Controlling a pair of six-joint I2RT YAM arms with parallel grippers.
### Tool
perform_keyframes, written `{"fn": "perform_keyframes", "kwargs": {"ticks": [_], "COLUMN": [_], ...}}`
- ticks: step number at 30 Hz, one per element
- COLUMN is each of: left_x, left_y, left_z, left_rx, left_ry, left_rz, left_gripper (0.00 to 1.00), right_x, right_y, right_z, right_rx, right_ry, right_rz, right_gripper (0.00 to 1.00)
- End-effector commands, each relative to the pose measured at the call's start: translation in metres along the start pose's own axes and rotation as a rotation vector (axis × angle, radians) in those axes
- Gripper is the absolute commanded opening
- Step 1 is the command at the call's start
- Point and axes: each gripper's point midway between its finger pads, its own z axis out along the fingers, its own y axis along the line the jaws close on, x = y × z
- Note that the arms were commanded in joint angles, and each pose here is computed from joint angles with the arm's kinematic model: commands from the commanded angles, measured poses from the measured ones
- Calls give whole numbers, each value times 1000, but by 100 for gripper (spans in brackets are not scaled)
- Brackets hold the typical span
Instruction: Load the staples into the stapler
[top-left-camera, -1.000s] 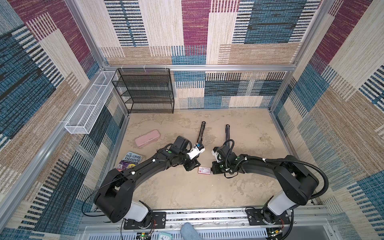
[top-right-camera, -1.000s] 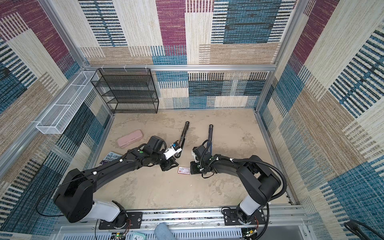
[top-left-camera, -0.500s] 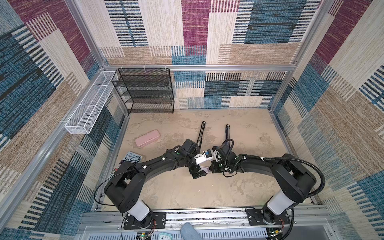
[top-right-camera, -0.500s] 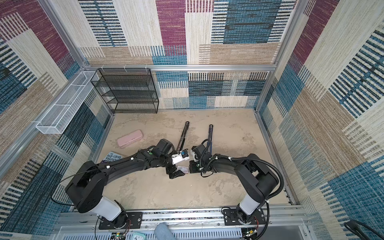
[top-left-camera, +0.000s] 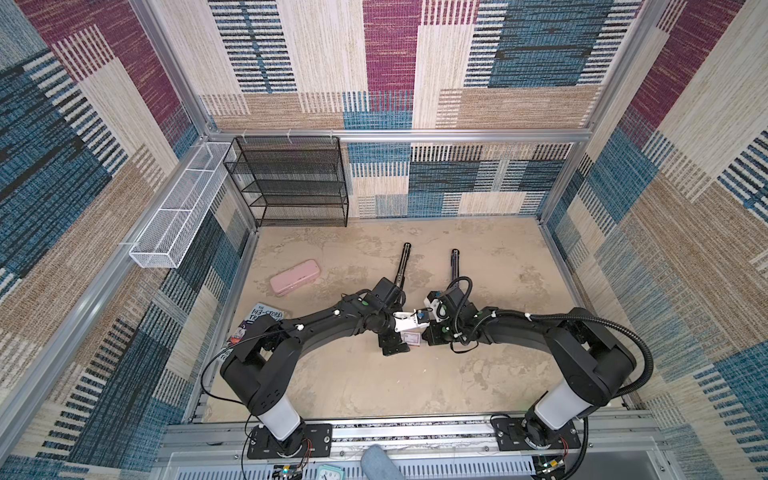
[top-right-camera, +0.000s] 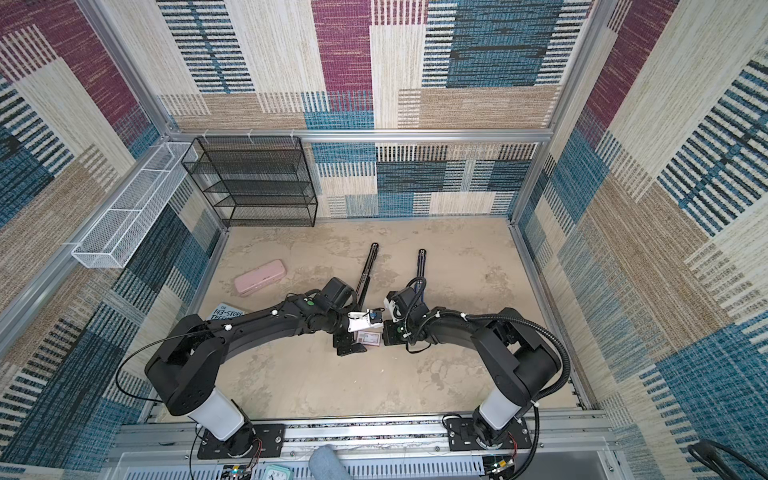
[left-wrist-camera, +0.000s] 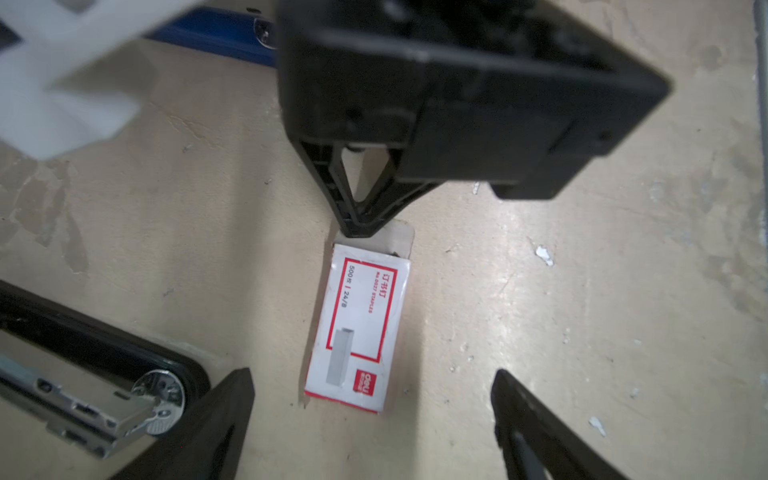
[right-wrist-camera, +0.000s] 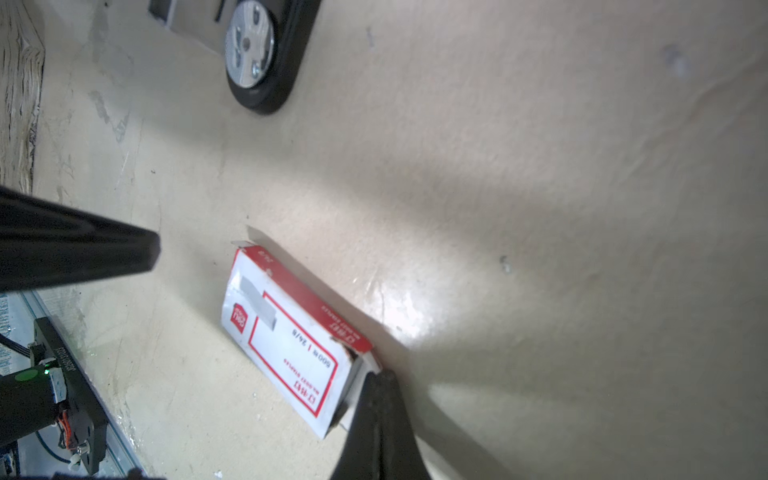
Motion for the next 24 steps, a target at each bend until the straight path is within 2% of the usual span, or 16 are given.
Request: {"fn": "perform_keyframes", "kwargs": {"ticks": [1, 18, 24], "left_x": [6, 19, -3], "left_y": [-2, 6, 2], "left_z": [4, 29, 14], "left_rx": [30, 32, 24], "left_ry": [45, 157, 50], "left_rz": [66, 65, 15], "left_gripper": [91, 81, 81], "right_x": [9, 7, 5], "right_y": [-6, -6, -22], "right_z": [-1, -6, -18], "right_rx": [23, 7, 43], "right_ry": [35, 27, 9], "right_rz": [-4, 4, 3], "right_gripper": [1, 1, 1]}}
